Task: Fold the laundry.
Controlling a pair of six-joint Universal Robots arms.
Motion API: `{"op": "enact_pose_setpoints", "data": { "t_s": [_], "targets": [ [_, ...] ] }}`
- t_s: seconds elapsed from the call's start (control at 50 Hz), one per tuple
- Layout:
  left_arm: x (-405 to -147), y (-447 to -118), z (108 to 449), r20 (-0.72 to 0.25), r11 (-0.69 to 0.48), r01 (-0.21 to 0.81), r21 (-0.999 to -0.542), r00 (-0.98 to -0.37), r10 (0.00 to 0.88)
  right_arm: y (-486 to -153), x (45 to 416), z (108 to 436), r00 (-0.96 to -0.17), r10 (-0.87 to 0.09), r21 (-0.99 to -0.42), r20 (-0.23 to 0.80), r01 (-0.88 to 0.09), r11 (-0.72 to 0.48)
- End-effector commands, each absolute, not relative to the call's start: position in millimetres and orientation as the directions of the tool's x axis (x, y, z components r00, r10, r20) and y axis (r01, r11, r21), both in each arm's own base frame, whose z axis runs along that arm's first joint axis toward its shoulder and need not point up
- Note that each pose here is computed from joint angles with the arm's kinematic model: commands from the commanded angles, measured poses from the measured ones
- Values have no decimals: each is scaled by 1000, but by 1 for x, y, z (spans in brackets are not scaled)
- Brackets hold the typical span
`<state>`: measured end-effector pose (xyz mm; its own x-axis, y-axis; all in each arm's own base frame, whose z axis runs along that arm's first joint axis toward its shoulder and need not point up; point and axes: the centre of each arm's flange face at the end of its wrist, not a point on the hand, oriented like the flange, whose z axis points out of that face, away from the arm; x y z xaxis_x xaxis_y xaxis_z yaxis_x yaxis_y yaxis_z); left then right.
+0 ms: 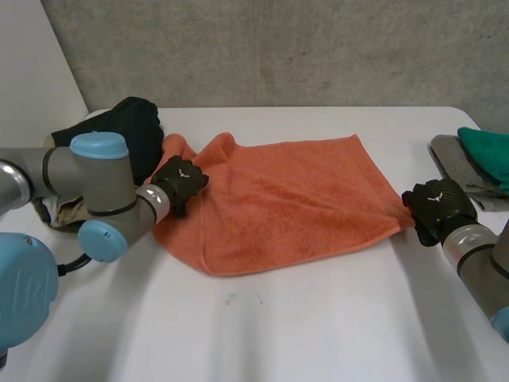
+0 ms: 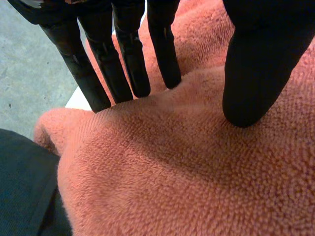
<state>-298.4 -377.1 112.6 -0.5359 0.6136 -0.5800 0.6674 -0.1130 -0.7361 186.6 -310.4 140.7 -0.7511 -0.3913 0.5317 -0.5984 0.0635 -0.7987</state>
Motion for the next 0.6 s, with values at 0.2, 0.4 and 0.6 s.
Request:
{"op": "enact_pose_setpoints", "data": {
  "t_s": [0.2,0.4,0.6],
  "targets": [
    [-295,-353,151,-605,-111,674,-730,-562,564,-311,184,145,-712,-388,-760,585,-649,47],
    [-261,-298,187,-587,-74,662,-746,-602,541,-288,178,171,-535,-469,-586,702,-809,45],
    [-203,-233,212,-556,72,639,-766,-715,424,-251,153,207,-438,-559,-449,705,-884,126]
  ]
}}
